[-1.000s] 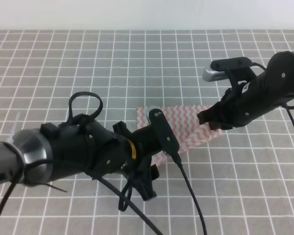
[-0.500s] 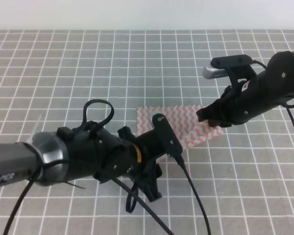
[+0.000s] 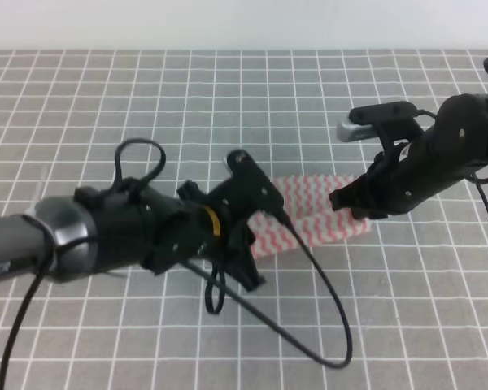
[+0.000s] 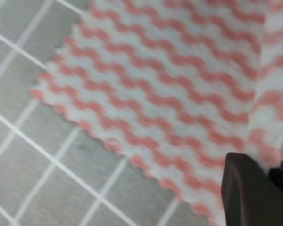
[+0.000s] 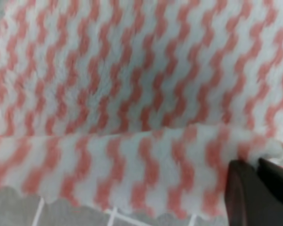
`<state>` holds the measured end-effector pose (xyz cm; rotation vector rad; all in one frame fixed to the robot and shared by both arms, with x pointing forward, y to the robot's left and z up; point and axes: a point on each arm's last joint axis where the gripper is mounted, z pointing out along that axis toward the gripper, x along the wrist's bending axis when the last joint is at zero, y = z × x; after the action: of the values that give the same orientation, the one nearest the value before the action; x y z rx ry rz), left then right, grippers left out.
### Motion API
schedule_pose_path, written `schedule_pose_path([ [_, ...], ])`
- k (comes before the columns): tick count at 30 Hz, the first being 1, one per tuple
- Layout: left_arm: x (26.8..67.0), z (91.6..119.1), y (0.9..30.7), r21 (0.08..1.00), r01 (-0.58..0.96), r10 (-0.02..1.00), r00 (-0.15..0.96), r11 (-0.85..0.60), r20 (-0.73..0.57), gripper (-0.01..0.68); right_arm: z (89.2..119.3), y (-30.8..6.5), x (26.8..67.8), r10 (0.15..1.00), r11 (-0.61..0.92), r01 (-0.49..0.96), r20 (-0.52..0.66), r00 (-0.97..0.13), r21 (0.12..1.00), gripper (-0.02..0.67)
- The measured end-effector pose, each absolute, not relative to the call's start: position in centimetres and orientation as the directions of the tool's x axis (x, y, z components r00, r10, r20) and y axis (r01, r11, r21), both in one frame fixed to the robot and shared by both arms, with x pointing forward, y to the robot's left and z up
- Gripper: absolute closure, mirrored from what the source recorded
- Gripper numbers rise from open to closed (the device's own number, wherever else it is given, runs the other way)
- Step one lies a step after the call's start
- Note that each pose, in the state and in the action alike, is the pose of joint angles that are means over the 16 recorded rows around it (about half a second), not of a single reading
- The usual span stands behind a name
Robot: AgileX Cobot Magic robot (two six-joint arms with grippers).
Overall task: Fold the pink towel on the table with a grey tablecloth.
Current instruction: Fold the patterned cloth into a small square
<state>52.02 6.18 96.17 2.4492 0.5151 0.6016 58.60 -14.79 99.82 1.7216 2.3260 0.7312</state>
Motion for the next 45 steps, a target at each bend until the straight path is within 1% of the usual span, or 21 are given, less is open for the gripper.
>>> schedule_pose_path([
  [8, 54.1, 96.4, 6.1, 0.612, 0.273, 0.529, 0.799, -0.742, 0.286, 0.674, 99.6, -14.7, 58.9, 0.938, 0.191, 0.853, 0.164, -0.304, 0.486, 0.665],
  [14, 55.3, 96.2, 5.6, 0.617, 0.294, 0.550, 0.788, -0.730, 0.276, 0.675, 98.8, -14.6, 59.3, 0.942, 0.183, 0.861, 0.167, -0.292, 0.475, 0.664],
  [22, 56.7, 96.6, 5.4, 0.630, 0.314, 0.580, 0.769, -0.710, 0.270, 0.675, 97.7, -14.5, 59.6, 0.946, 0.173, 0.871, 0.170, -0.278, 0.460, 0.664],
  [34, 58.6, 96.8, 5.0, 0.616, 0.305, 0.573, 0.764, -0.726, 0.298, 0.675, 97.8, -14.8, 60.2, 0.950, 0.151, 0.862, 0.171, -0.263, 0.483, 0.664],
  [45, 59.7, 96.3, 4.9, 0.611, 0.296, 0.569, 0.759, -0.734, 0.316, 0.675, 98.4, -15.8, 61.4, 0.956, 0.117, 0.847, 0.173, -0.237, 0.519, 0.664],
])
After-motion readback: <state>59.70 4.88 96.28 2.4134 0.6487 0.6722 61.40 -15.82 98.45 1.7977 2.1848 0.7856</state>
